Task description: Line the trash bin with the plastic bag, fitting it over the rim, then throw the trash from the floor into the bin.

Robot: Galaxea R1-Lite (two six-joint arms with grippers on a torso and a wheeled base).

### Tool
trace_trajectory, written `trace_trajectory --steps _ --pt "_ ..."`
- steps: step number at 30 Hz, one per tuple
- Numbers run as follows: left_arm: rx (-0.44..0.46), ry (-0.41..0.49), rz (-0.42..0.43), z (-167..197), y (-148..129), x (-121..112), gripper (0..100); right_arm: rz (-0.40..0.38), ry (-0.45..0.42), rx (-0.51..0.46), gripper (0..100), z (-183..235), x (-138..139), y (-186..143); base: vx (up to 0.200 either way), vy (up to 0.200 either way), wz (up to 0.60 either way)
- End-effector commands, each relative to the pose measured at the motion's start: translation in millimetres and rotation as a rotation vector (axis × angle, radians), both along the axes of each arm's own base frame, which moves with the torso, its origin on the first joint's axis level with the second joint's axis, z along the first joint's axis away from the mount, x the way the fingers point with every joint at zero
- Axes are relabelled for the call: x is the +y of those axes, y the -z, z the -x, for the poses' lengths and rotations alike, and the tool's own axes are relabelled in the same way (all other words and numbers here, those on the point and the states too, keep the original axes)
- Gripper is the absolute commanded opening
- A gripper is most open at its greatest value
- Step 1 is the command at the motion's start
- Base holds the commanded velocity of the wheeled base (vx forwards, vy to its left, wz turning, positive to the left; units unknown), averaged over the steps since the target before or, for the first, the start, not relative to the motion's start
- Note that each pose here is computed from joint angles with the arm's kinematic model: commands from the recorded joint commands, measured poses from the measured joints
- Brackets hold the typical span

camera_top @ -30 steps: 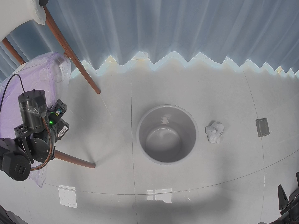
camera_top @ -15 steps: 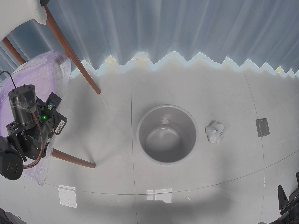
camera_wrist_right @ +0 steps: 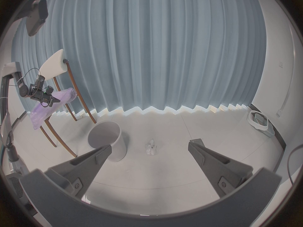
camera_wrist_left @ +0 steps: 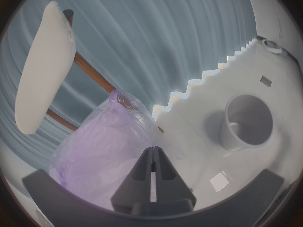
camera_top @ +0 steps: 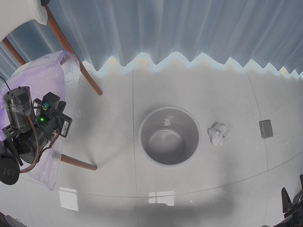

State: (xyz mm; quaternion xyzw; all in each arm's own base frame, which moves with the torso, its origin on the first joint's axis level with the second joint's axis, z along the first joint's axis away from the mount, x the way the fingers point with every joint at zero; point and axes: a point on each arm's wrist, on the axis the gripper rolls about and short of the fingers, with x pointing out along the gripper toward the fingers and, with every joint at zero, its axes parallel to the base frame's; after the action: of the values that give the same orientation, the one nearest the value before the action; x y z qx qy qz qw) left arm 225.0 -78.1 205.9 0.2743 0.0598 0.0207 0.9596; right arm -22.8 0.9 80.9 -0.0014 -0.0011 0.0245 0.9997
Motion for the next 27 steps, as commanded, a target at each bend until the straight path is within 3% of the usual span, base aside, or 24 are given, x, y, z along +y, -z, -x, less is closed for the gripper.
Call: trace_trajectory --steps 1,6,19,26,27 --pt "0.009 0.030 0.056 11 0 5 0 0.000 0.000 0.001 100 0 0 5 0.000 0.000 0.00" --pt "0.032 0.126 0.192 22 -3 7 0 0.000 0.000 0.001 100 0 0 5 0.000 0.000 0.00" --pt "0.058 0.271 0.435 55 -18 20 0 0.002 0.000 0.001 100 0 0 5 0.000 0.000 0.00" --pt "0.040 0.249 0.490 62 -19 37 0 0.000 0.000 0.001 100 0 0 5 0.000 0.000 0.00" --pt "0.041 0.192 0.482 64 -12 50 0 0.002 0.000 0.001 100 0 0 5 0.000 0.000 0.00"
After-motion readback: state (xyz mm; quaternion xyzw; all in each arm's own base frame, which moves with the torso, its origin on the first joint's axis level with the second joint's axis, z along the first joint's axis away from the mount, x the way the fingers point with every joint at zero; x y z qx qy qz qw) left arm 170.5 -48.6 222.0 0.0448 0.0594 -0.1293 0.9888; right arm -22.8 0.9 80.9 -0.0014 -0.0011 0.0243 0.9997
